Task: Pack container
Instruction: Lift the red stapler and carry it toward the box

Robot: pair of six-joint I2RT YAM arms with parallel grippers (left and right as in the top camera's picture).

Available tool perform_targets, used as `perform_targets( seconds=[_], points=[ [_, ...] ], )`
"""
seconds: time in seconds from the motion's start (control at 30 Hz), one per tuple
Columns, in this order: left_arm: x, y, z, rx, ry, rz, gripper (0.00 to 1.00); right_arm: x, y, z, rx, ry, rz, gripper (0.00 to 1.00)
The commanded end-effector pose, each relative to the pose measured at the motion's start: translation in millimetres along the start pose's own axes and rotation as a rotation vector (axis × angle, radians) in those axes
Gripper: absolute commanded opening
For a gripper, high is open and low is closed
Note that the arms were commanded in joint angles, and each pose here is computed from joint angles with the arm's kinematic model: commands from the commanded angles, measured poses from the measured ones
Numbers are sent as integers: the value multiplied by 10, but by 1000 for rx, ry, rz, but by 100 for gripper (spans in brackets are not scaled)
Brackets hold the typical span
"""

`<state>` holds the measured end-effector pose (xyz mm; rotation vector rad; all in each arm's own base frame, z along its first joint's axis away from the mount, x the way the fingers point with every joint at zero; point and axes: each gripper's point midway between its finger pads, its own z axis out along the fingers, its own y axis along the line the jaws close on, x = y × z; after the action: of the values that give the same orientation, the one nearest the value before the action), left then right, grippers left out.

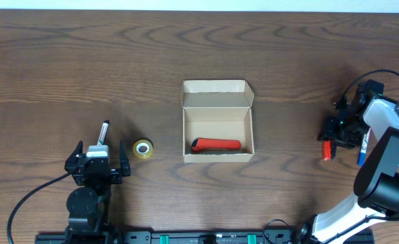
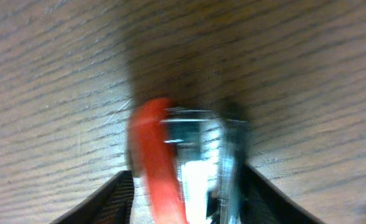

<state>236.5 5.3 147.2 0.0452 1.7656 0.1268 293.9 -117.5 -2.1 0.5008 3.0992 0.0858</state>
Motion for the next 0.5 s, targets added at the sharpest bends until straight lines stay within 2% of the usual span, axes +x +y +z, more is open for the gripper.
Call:
perform_targets(
  seconds=[0.0,0.03,0.1,0.33,0.47],
  points=[
    [143,-4,28,-3,32,-8,95,34,4,-6,-8,-1,6,25],
    [143,-4,28,-3,32,-8,95,35,6,-5,-8,-1,5,15],
    [143,-4,28,-3,32,-8,95,34,14,-5,-9,-1,3,1],
    [143,-4,28,-3,32,-8,95,-30,344,-96,-118,-34,-40,2],
    [143,-4,28,-3,32,-8,95,-217,719,-546,-137,-171,-154,1]
  ],
)
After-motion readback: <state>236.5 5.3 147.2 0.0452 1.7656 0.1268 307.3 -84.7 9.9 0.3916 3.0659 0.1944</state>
